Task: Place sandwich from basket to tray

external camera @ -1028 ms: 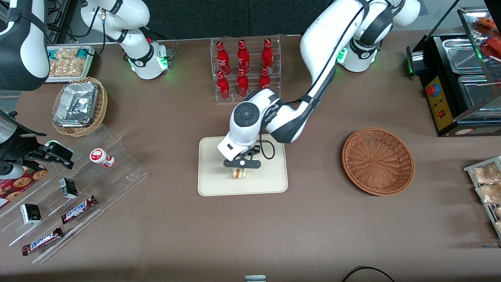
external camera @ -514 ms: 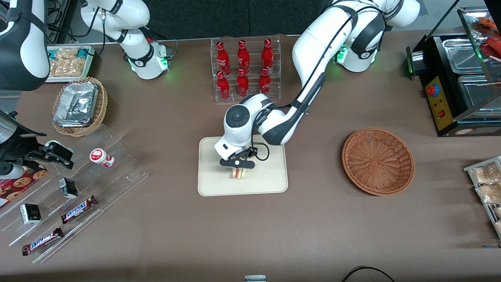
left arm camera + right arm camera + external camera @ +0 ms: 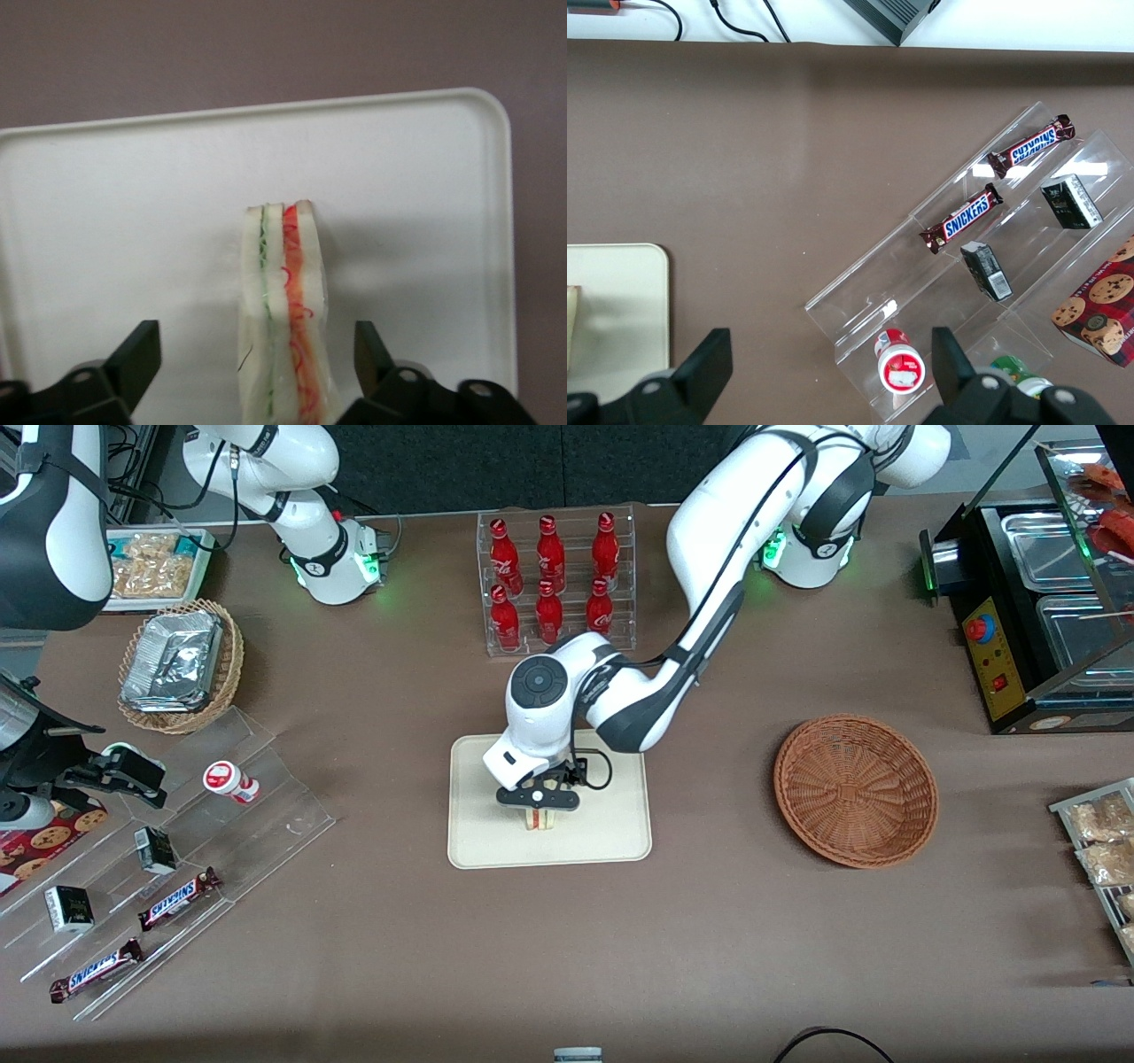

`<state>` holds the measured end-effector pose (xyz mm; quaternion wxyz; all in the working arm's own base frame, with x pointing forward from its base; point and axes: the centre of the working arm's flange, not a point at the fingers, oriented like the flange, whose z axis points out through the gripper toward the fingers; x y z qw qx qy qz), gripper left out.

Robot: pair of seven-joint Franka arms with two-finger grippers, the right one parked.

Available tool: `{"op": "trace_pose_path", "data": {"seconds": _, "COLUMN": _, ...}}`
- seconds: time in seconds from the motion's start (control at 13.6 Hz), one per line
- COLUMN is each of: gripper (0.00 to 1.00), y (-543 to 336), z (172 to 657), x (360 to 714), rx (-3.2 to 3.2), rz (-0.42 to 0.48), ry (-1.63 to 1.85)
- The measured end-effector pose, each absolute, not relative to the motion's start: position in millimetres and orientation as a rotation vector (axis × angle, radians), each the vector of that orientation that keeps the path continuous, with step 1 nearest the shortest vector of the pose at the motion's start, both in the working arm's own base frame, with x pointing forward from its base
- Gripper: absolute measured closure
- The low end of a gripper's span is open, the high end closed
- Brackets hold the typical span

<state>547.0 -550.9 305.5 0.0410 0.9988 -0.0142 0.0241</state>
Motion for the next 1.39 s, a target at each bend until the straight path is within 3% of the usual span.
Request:
{"op": "trace_pose_path", "data": {"seconds": 0.22, "gripper": 0.01, "y": -491.9, "z": 402.9, "x": 572.2, "rx": 3.03, "rz": -0.006, "ry": -0.044}}
{"op": "trace_pose_path", "data": {"seconds": 0.37, "gripper": 0.01, "y": -437.3, "z": 449.5, "x": 580.8, "rx": 3.033, "rz": -0.01, "ry": -0.027}}
{"op": "trace_pose_path", "data": {"seconds": 1.03, "gripper": 0.01, "y": -124.5, "z": 571.1, "x": 550.3, "rx": 3.069, "rz": -0.08, "ry": -0.161}}
{"op": "trace_pose_path", "data": {"seconds": 1.39, "gripper": 0.0, "y": -56.0, "z": 624.5, "x": 524.5, "rx": 3.149, "rz": -0.058, "ry": -0.113}}
